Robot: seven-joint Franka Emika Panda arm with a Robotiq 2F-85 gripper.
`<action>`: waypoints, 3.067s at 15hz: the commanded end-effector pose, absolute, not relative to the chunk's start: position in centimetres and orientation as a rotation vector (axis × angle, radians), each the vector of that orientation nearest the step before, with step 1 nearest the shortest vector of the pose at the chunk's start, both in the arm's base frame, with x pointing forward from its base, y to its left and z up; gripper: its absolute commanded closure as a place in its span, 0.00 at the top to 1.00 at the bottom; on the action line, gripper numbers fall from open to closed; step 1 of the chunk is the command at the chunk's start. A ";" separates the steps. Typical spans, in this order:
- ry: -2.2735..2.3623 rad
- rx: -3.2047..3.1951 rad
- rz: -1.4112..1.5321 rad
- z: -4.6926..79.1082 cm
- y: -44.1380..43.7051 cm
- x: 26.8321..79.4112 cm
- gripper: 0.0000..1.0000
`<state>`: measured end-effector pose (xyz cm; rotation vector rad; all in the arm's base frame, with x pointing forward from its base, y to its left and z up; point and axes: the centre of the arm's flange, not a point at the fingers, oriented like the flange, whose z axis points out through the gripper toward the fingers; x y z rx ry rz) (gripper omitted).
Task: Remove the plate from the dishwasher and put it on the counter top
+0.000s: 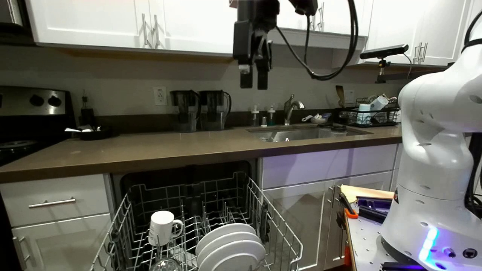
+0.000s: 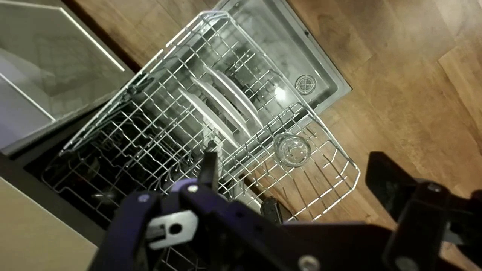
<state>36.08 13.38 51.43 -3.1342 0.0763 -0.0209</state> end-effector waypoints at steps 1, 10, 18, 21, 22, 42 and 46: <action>-0.133 -3.182 -0.024 47.4 12.4 40.8 1.00; -0.229 -3.212 0.005 40.0 8.6 45.9 1.00; -0.262 -3.209 0.031 35.7 9.3 48.0 1.00; -0.334 -3.197 -0.088 32.7 10.8 49.5 1.00; -0.363 -3.190 -0.126 31.4 11.1 50.1 1.00; -0.532 -3.254 0.112 16.3 6.5 53.2 1.00; -0.560 -3.235 0.189 14.8 6.6 52.7 1.00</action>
